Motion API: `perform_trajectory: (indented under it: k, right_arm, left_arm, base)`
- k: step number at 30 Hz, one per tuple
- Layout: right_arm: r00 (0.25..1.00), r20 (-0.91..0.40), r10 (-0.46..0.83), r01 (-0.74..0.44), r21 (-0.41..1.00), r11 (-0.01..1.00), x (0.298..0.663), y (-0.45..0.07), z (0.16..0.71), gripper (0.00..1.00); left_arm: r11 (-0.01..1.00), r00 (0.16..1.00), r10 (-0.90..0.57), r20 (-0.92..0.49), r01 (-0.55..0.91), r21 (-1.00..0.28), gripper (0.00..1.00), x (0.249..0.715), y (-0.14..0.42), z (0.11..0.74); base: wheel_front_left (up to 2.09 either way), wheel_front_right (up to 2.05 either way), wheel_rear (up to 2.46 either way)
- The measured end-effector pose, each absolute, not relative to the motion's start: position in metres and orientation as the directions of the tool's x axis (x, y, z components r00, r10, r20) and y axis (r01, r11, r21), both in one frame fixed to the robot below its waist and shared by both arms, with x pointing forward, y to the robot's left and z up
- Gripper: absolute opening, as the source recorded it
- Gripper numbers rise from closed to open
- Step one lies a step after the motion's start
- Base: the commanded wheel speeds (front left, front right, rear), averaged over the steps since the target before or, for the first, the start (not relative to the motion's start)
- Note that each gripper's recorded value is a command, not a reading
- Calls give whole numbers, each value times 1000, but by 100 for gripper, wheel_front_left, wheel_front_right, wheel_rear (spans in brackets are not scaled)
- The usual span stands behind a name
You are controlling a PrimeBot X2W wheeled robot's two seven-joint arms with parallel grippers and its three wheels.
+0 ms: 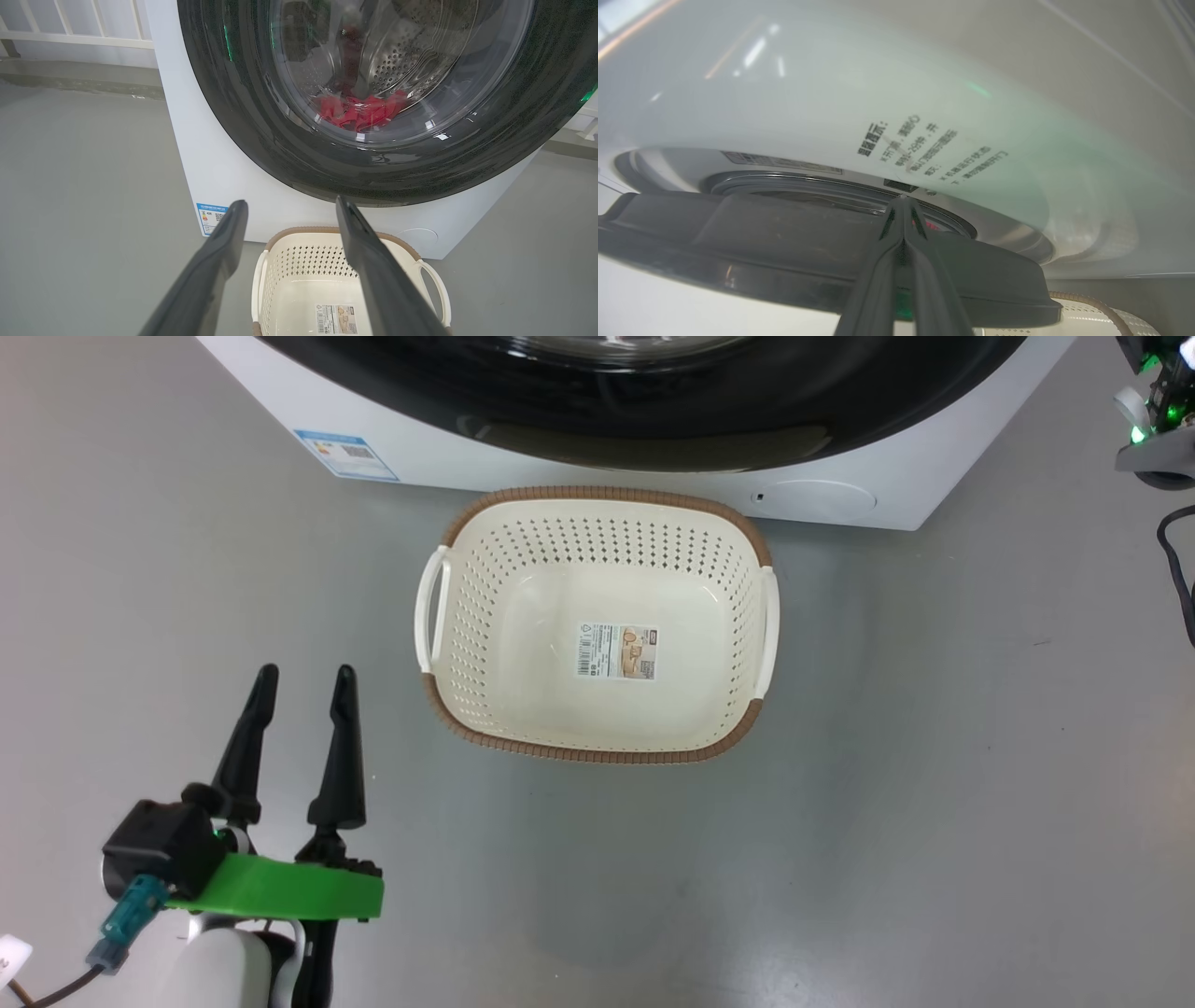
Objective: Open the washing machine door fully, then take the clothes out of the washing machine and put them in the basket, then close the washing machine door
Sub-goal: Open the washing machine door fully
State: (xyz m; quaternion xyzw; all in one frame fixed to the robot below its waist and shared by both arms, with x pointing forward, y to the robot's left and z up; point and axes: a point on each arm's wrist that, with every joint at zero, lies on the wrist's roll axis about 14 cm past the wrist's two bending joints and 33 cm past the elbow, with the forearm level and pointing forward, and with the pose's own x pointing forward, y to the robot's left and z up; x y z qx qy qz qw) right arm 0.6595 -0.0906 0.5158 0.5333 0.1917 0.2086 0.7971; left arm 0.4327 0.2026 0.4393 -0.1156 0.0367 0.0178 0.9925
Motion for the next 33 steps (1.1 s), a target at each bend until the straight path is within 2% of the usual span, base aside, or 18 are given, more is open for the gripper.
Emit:
perform_trajectory:
  k: [18,33]
  right_arm:
    - [785,-130,606,-110,933,343,653,-72,511,0]
    - [721,-148,677,-88,950,300,604,-62,513,0]
  left_arm:
    - [970,996,31,-80,-50,-240,100,429,203,440]
    - [966,999,25,-43,-35,-254,100,420,199,456]
  base:
    - [0,0,0]
    - [0,0,0]
